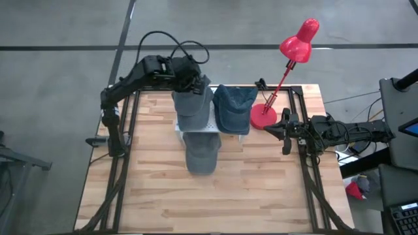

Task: Pick & Place hat
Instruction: Stack the bottom gray cap on top of the gray cap on the shelf

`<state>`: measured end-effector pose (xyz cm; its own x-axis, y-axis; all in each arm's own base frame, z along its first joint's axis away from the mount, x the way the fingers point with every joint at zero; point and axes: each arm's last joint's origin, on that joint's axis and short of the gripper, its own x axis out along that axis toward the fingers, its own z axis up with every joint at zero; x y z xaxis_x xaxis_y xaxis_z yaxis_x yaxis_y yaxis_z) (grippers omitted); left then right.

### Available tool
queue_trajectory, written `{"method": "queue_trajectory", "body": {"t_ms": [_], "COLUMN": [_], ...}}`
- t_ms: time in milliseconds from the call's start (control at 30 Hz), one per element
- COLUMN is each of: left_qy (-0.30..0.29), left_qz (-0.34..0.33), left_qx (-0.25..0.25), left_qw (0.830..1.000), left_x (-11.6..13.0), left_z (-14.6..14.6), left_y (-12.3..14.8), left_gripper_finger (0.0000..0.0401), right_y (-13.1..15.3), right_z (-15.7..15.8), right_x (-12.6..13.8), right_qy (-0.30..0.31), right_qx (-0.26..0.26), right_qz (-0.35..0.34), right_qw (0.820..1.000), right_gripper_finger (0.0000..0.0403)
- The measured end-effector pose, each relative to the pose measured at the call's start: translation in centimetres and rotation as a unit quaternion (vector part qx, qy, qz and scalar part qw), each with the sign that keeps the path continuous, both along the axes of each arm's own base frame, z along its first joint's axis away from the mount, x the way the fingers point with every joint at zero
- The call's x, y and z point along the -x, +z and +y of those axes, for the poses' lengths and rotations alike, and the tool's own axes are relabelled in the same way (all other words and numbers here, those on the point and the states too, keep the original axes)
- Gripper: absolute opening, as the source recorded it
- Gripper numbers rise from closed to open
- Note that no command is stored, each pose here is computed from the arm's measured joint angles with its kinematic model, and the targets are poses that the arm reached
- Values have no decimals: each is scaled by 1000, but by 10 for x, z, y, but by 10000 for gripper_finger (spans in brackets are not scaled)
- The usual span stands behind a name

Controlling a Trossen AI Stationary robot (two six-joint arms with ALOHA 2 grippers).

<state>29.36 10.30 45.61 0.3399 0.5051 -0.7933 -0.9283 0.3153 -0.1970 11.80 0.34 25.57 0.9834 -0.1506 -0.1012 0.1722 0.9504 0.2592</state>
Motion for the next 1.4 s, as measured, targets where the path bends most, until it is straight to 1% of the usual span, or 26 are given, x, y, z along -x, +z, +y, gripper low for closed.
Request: {"method": "queue_trajectory", "body": {"t_ms": [367,533,700,967,1267,1400], "left_qy": [16,30,33,38,31,31], "left_qz": [10,4,4,-24,-77,-94], "left_qx": [36,48,47,36,53,56], "left_qw": [999,998,998,998,995,994], "left_x": [-21,-23,-24,-6,20,27], "left_z": [6,7,8,2,-12,-19], "left_y": [-19,-22,-22,-5,18,24], "left_gripper_finger": [5,5,5,5,5,5], "right_y": [0,0,0,0,0,0], "right_z": [0,0,0,0,0,0], "right_x": [0,0,0,0,0,0], "right_qy": [0,0,0,0,0,1], "right_qx": [0,0,0,0,4,5], "right_qz": [0,0,0,0,1,1], "right_qw": [1000,1000,1000,1000,1000,1000], "right_gripper_finger": [8,8,8,8,8,8]}}
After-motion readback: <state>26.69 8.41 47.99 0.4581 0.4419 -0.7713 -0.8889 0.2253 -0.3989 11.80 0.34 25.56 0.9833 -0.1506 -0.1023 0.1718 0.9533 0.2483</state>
